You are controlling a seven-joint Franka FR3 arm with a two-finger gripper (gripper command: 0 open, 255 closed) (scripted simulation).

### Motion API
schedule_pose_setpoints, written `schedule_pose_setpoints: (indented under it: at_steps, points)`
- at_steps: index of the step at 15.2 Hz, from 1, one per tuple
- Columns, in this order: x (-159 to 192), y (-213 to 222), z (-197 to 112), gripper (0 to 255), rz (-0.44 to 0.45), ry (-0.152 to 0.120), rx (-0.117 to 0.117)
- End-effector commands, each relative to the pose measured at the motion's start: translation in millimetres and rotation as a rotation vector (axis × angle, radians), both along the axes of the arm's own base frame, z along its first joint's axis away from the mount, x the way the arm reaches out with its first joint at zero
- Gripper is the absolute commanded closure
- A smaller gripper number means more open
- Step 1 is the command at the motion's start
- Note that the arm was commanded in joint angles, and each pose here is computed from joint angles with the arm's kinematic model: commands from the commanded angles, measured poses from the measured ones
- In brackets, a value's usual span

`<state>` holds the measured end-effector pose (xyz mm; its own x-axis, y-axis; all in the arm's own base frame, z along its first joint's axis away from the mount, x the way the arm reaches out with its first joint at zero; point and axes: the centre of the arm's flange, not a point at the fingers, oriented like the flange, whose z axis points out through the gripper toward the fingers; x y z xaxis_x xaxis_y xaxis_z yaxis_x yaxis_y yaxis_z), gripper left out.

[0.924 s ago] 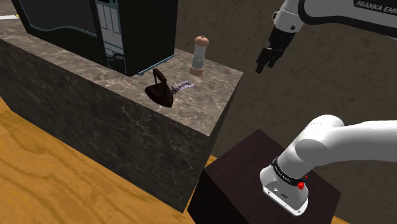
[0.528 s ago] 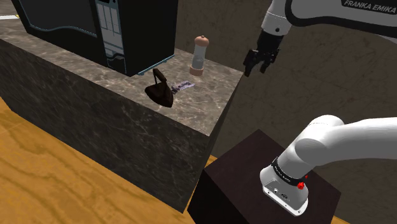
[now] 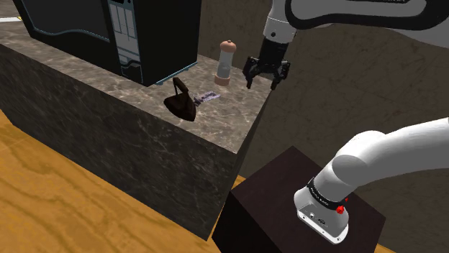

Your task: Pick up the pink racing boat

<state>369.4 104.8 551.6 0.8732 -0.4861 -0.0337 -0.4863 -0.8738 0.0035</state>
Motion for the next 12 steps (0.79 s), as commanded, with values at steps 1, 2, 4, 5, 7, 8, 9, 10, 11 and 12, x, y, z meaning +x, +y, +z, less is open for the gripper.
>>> schedule_pose_setpoints:
  at_steps: [1, 2, 4, 5, 7, 8, 9, 10, 11, 12]
  points:
    - [17, 18, -9, 0, -0.097, 0.013, 0.018]
    - [26, 26, -12, 0, -0.141, 0.019, 0.026]
    - [45, 41, -18, 0, -0.231, 0.031, 0.042]
    - [56, 48, -21, 0, -0.275, 0.037, 0.050]
    - [77, 60, -27, 0, -0.364, 0.049, 0.067]
    - [88, 66, -31, 0, -0.409, 0.055, 0.075]
    - [99, 71, -34, 0, -0.453, 0.061, 0.083]
    - [110, 75, -37, 0, -0.498, 0.067, 0.091]
    - [121, 79, -40, 0, -0.543, 0.073, 0.099]
    - [133, 83, -44, 0, -0.587, 0.079, 0.107]
